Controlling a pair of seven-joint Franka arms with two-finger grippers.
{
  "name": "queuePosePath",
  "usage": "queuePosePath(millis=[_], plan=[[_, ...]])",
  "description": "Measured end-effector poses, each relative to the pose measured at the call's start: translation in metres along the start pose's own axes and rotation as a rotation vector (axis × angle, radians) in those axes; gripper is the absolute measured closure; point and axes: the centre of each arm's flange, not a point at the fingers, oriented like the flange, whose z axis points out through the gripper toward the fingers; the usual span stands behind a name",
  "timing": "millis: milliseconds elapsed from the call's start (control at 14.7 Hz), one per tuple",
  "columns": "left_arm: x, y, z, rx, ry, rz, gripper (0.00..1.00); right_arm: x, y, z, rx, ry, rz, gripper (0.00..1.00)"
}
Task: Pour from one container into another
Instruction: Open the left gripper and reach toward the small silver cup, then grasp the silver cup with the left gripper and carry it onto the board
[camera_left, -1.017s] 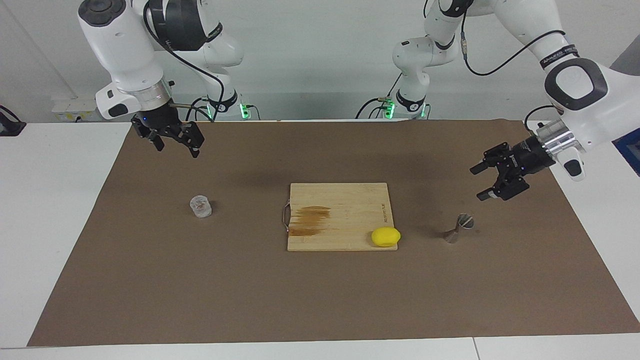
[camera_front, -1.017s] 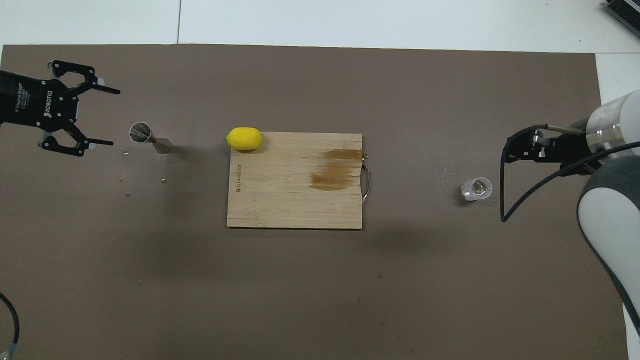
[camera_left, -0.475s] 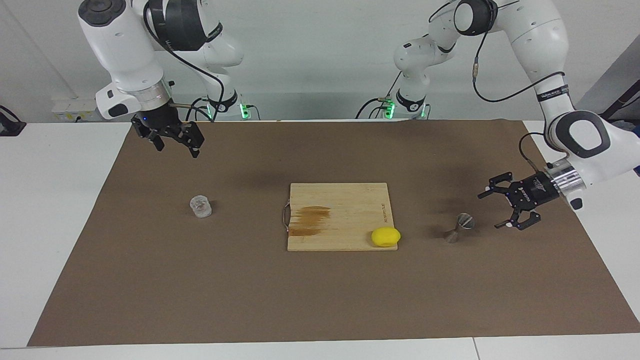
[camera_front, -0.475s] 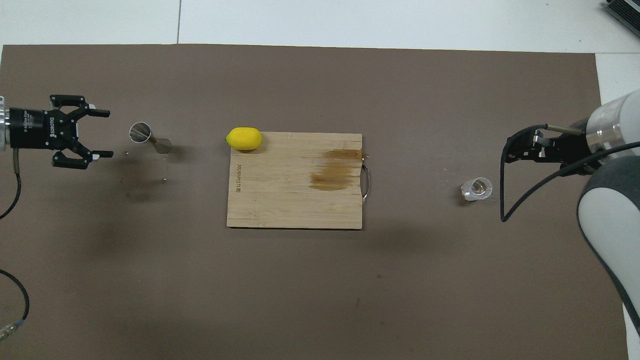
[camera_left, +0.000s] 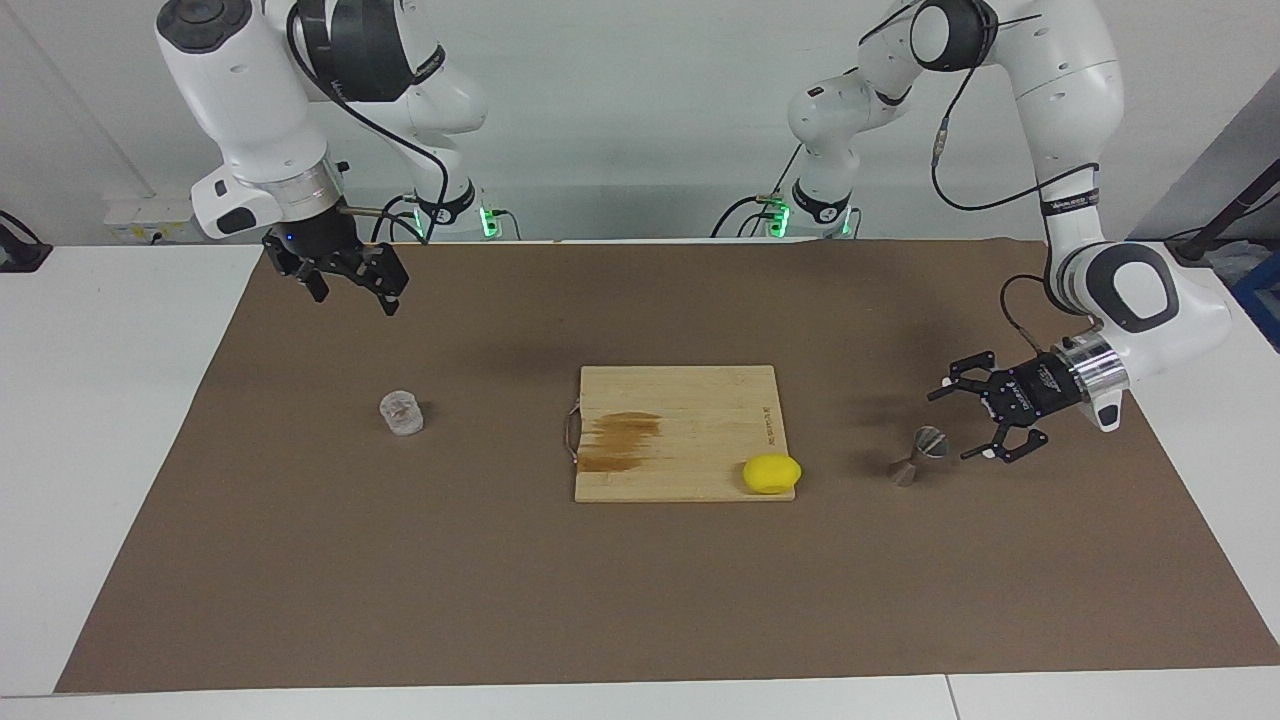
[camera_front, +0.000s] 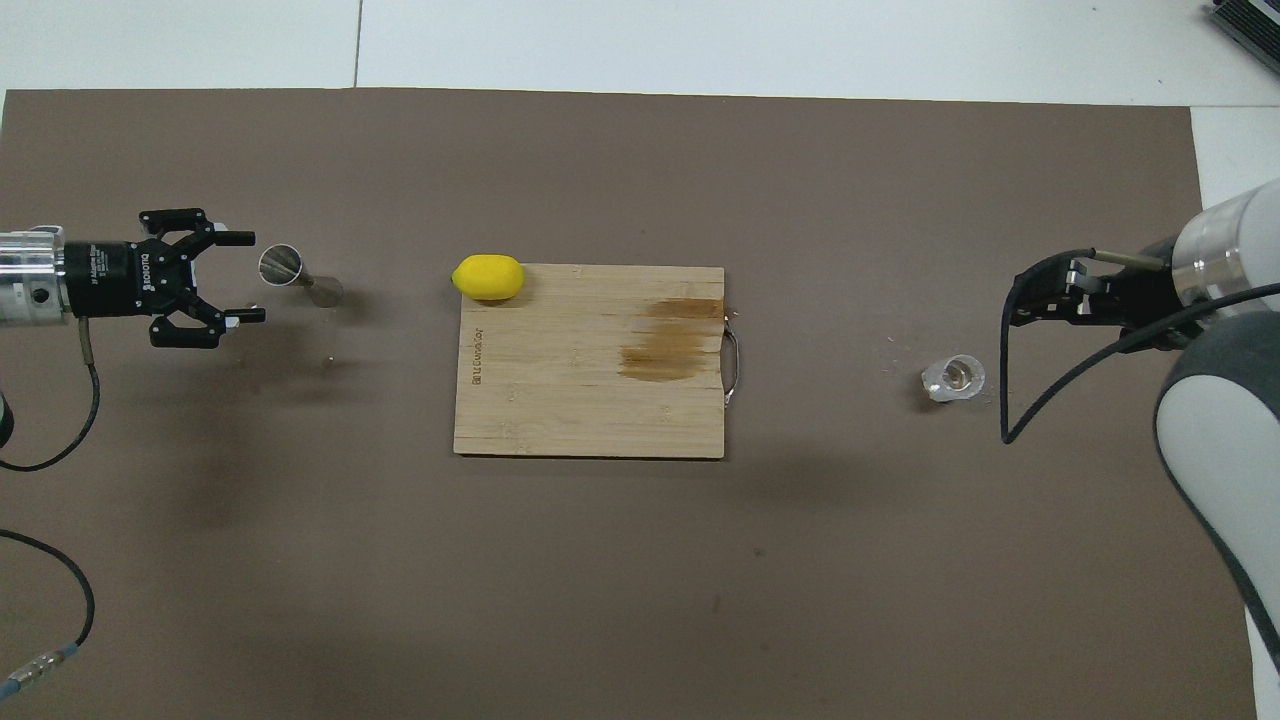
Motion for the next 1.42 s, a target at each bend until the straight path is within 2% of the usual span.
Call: queuePosePath(millis=[339, 950, 1424], plan=[[0.023, 0.000, 0.005, -0.032, -0.080, 0.040, 0.00, 0.000, 0.000, 0.000, 0.000, 0.000, 0.000, 0.00], [0.019, -0.001, 0.015, -0.029, -0.100, 0.123, 0.00, -0.006, 0.002, -0.008, -0.005, -0.007, -0.007, 0.00], [0.019, 0.001, 0.021, -0.069, -0.123, 0.104, 0.00, -0.024, 0.004, -0.028, -0.012, -0.016, -0.239, 0.00]])
